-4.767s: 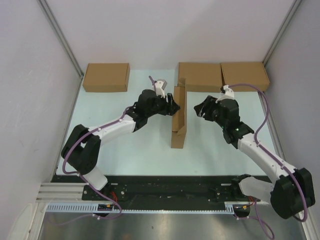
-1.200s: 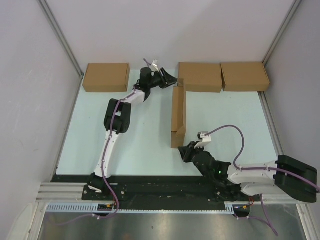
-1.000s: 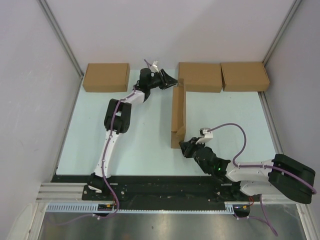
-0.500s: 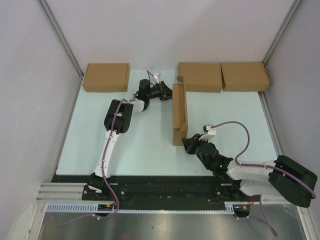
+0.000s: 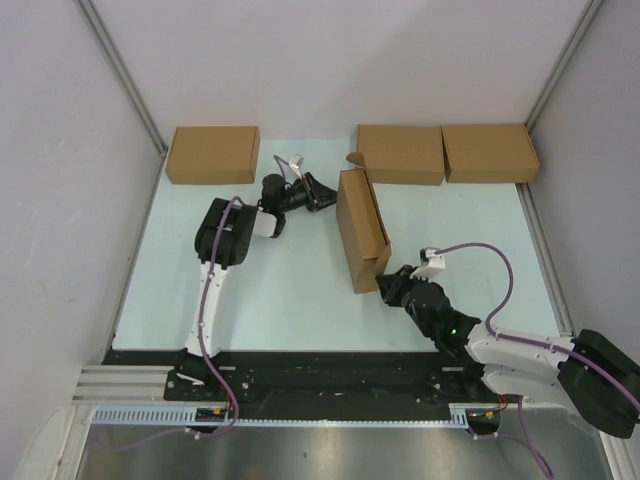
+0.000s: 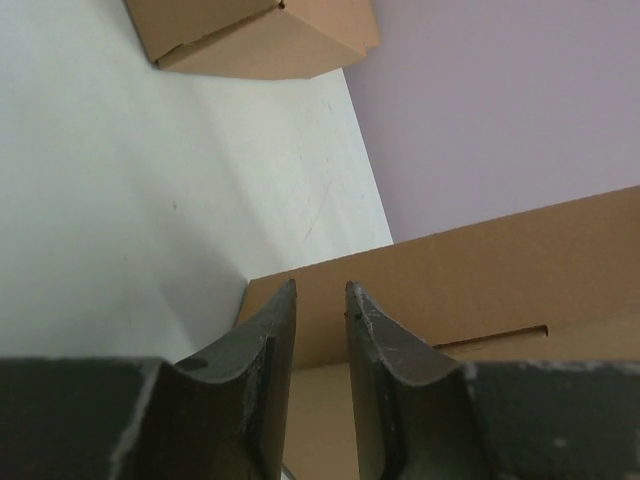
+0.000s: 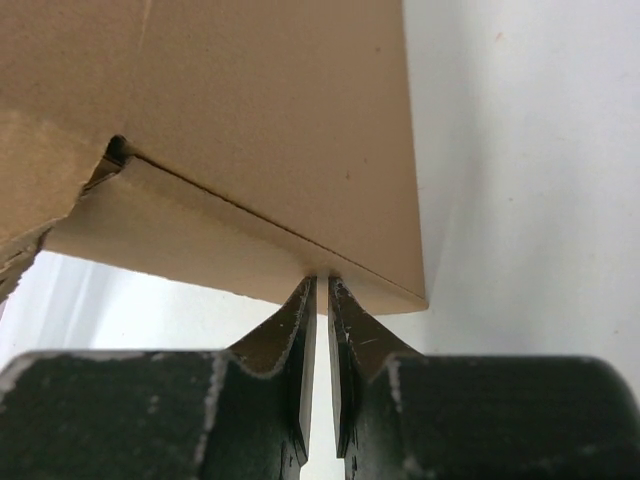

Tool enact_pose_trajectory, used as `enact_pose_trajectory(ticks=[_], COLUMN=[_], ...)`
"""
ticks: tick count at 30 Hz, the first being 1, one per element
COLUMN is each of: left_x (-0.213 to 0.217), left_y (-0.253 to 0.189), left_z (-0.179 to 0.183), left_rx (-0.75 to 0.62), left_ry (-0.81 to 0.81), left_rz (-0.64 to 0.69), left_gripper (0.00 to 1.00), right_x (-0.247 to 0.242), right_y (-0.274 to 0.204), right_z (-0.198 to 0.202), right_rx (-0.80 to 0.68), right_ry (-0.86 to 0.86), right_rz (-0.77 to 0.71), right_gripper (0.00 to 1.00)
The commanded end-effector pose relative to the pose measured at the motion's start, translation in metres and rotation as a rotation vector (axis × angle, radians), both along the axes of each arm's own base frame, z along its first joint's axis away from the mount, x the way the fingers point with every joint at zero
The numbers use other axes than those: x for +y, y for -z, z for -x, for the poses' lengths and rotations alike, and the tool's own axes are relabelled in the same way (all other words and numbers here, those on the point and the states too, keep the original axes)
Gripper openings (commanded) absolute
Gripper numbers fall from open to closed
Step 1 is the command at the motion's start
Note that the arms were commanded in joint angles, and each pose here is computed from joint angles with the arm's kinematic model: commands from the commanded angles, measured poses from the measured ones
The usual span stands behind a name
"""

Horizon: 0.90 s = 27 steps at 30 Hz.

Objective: Fold the paper box

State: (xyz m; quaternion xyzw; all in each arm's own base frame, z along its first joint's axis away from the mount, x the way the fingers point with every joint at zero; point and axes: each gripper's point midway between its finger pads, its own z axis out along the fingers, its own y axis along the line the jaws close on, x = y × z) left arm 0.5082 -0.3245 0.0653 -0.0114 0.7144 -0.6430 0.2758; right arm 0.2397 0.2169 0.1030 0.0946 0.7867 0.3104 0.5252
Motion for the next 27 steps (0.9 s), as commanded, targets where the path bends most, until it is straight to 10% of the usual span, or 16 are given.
enact_pose_trajectory(ticks=[1,27], left_x=[-0.011,0.024], left_y=[-0.056,-0.043], left_z=[0.048,0.131], left_rx=[-0.116,-0.037], left_ry=[0.137,0.061], left_rz=[0.059,0.071], left_gripper=[0.32,0.32], right_x=[-0.018,-0.032], right_y=[-0.001,0.003], right_z=[-0.008,-0.005], right_rx=[-0.01,-0.014], right_ry=[0.056,0.057], right_rz=[0.014,0.134], right_gripper=[0.15,0.17])
